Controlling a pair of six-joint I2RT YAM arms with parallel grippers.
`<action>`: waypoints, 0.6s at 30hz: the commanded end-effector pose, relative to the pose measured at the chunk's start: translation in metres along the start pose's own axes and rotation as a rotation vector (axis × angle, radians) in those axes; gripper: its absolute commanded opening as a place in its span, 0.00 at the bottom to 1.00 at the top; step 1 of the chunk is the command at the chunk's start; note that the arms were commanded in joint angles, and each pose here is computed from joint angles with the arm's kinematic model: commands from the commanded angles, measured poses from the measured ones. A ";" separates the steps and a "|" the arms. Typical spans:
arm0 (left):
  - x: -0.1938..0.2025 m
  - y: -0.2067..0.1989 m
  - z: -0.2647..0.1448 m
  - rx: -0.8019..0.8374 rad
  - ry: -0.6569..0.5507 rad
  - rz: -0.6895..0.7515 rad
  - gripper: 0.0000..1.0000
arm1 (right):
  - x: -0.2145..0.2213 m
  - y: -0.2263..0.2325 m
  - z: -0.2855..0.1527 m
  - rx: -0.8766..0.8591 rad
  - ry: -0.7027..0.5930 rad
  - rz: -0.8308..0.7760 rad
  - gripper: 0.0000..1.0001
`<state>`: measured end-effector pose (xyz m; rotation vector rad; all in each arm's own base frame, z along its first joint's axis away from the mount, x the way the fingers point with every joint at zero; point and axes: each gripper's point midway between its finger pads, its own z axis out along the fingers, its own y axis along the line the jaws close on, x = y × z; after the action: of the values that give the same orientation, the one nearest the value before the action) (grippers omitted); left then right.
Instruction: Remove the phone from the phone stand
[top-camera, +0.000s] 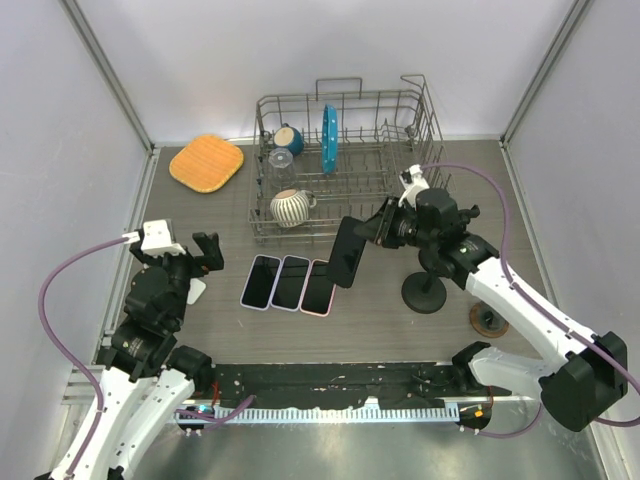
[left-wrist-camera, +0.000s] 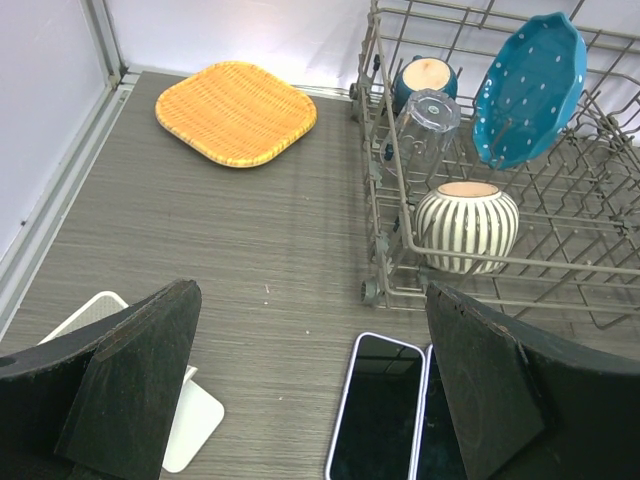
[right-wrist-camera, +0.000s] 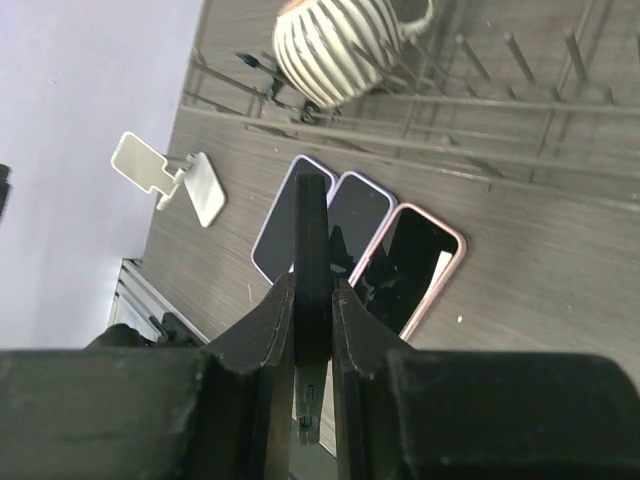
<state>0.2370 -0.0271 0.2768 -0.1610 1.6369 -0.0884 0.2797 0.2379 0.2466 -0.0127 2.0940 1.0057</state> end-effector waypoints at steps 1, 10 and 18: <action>-0.009 -0.002 0.004 0.000 -0.038 -0.023 1.00 | -0.021 0.019 0.001 -0.078 -0.125 0.033 0.01; -0.005 -0.002 0.005 0.001 -0.024 -0.018 1.00 | 0.041 -0.039 0.018 0.104 0.076 0.064 0.01; -0.004 -0.005 0.006 0.010 -0.016 -0.014 1.00 | 0.072 -0.064 0.021 0.163 0.135 0.127 0.01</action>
<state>0.2397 -0.0275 0.2722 -0.1592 1.6546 -0.0789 0.2614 0.2256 0.1431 0.0982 2.3606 0.8857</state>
